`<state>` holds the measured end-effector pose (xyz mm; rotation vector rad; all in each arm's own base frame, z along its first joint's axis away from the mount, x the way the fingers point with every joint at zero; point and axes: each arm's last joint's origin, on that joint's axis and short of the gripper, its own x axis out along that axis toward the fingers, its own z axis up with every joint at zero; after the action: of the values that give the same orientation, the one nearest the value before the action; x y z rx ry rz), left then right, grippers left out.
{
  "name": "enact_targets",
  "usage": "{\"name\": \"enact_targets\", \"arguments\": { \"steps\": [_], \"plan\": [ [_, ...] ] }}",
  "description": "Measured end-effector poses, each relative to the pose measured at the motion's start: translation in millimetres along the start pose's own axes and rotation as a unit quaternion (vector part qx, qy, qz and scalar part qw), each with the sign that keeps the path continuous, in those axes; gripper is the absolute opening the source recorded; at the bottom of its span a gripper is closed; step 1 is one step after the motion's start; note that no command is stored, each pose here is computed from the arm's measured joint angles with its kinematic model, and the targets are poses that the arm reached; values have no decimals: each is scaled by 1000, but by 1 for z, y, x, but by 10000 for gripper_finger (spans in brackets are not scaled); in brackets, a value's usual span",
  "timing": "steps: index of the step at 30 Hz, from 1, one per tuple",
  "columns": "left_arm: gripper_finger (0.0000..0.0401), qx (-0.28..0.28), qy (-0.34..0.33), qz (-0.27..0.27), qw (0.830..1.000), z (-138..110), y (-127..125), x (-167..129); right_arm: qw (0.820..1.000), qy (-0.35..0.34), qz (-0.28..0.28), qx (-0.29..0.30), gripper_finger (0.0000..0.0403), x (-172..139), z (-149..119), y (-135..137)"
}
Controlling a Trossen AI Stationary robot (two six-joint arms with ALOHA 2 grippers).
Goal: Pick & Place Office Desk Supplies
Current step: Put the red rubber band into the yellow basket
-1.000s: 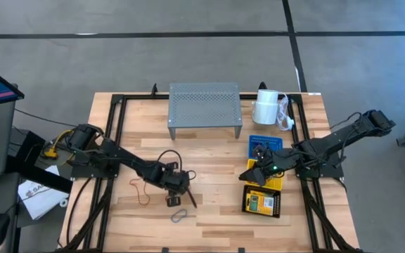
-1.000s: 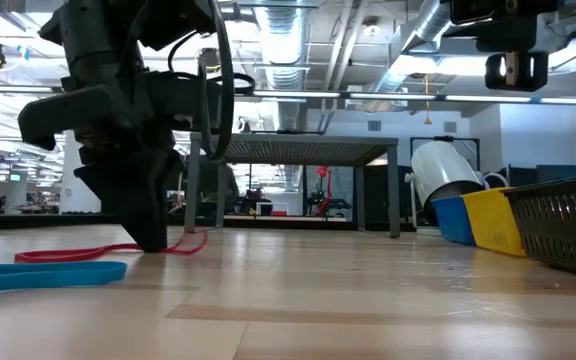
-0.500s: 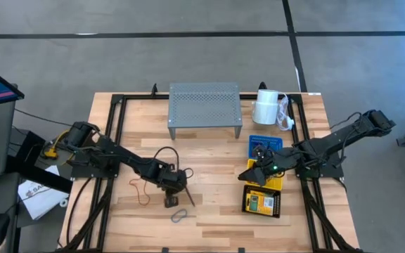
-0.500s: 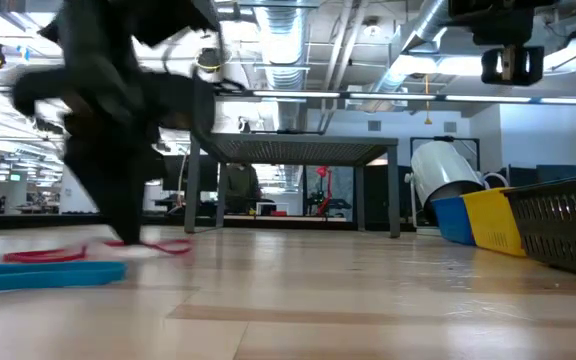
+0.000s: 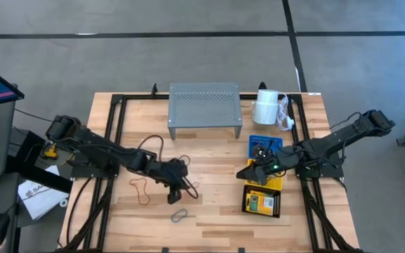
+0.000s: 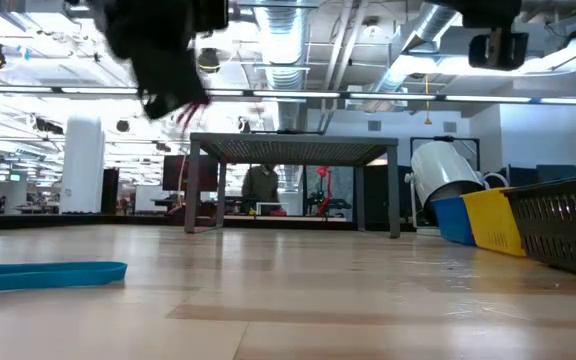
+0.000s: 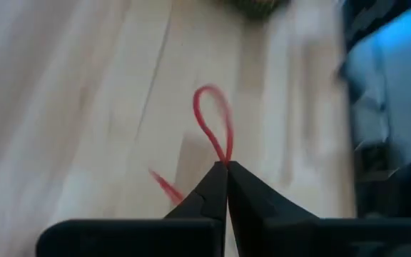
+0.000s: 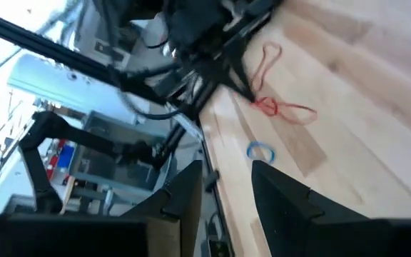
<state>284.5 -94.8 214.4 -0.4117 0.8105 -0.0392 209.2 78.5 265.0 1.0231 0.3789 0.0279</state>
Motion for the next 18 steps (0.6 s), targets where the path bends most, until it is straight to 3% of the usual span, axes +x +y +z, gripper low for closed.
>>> {"name": "enact_targets", "arguments": {
  "steps": [7,13,18],
  "plan": [
    [0,-19,-154,-63,986,34,-8,-37,997,-60,25,-49,120,4,7,6],
    [0,-35,-284,-125,950,63,-9,-65,979,-127,109,-113,120,11,15,22],
    [0,-36,-361,-172,916,81,-5,-79,968,-172,134,-125,122,27,22,21]
  ]
}}
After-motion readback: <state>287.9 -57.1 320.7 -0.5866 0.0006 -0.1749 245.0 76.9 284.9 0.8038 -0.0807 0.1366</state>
